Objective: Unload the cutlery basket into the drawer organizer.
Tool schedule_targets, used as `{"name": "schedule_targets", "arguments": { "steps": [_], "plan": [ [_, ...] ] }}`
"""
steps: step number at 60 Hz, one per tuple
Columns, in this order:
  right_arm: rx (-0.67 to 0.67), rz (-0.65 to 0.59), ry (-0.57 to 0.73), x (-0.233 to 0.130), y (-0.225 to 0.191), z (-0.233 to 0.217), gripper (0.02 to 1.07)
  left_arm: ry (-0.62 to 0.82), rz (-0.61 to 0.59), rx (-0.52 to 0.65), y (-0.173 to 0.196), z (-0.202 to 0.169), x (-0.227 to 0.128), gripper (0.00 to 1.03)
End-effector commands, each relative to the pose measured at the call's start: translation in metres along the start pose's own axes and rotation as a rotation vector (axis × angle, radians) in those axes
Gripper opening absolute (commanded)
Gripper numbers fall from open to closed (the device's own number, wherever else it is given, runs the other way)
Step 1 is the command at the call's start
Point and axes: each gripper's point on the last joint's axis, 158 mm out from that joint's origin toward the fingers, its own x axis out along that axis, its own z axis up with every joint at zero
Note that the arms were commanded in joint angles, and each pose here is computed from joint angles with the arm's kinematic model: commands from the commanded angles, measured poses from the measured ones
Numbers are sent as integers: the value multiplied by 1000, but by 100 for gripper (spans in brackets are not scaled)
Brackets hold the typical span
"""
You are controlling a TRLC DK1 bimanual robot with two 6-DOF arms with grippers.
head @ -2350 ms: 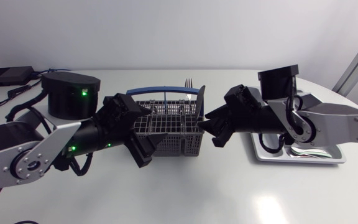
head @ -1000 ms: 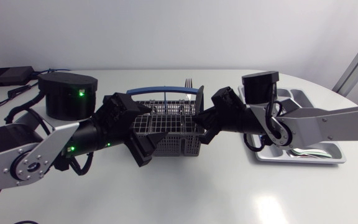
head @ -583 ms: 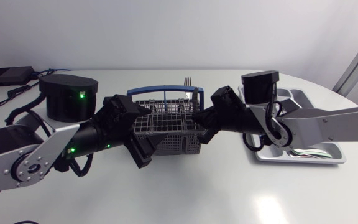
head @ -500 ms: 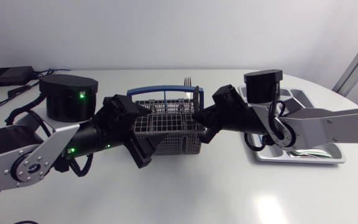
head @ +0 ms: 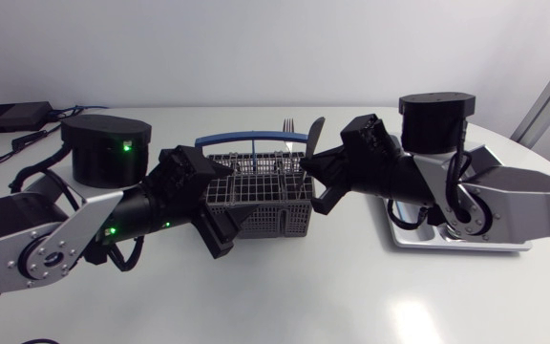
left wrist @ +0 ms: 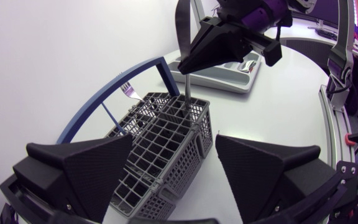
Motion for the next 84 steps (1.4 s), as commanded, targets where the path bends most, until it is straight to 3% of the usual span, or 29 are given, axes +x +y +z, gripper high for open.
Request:
{"name": "schedule_targets", "arguments": {
  "steps": [1, 63, 73, 84],
  "plan": [
    [12, -7, -22, -7, 5, 6, 8, 22, -23, -25, -10, -13, 4, 92],
    [-46, -23, -117, -44, 6, 63, 8, 113, -182, -45, -40, -17, 45, 94],
    [-57, -47, -122, -70, -4, 82, 8, 114, -183, -45, -40, -16, 42, 94],
    [-44, -131, -60, -116, -54, 86, 8, 109, -165, -44, -33, -15, 31, 94]
  ]
}}
